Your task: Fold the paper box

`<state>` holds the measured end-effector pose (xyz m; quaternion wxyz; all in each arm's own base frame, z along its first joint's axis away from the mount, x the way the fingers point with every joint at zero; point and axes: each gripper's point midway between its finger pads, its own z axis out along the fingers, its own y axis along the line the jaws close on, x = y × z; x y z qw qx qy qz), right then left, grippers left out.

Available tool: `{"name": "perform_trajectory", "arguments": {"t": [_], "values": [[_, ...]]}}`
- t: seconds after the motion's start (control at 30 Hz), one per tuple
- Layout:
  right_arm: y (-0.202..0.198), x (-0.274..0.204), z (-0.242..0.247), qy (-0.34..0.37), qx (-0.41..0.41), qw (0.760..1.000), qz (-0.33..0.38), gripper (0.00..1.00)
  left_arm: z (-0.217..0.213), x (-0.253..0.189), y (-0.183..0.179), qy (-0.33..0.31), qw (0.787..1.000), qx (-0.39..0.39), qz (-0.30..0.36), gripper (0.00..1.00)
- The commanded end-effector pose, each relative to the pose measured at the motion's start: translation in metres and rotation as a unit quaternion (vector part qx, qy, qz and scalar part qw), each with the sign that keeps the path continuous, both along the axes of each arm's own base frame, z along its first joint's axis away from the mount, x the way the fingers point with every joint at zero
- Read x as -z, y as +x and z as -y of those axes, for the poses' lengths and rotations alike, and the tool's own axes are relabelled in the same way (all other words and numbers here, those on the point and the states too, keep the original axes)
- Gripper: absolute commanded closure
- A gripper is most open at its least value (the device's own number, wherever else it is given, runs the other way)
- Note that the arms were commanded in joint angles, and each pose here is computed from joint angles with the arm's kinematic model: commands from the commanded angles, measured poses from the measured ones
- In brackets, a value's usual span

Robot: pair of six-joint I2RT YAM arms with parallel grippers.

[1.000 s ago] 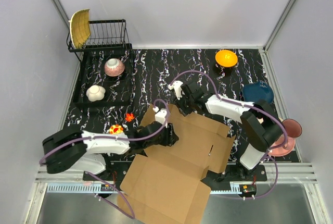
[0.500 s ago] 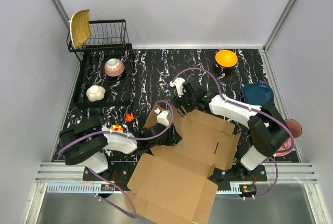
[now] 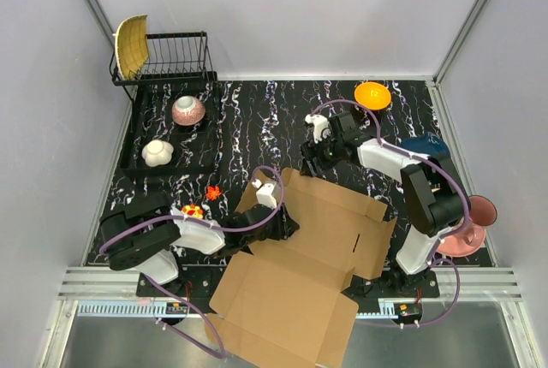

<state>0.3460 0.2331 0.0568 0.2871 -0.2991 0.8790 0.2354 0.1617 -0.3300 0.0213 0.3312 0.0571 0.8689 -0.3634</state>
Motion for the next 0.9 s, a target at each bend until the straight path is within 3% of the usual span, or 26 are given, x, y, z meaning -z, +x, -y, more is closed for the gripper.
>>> {"name": "perform_trajectory", "arguments": {"t": [0.0,0.23,0.53,0.7,0.87], "values": [[-0.006,-0.026,-0.028,0.115,-0.047,0.992,-0.029,0.2,-0.051,0.049,-0.015,0.109,0.993,-0.017,-0.031,0.6],[-0.023,-0.01,-0.036,0.144,-0.061,0.983,-0.094,0.22,-0.054,0.051,-0.015,0.115,0.993,-0.018,-0.029,0.6],[-0.035,0.022,-0.028,0.114,-0.047,0.985,-0.119,0.26,-0.057,0.053,-0.015,0.117,0.992,-0.024,-0.032,0.6],[-0.052,0.027,-0.025,0.115,-0.042,0.983,-0.14,0.44,-0.056,0.052,-0.014,0.118,0.992,-0.025,-0.031,0.6],[-0.057,0.015,-0.023,0.108,-0.037,0.988,-0.108,0.61,-0.055,0.052,-0.013,0.12,0.992,-0.025,-0.029,0.6]]}}
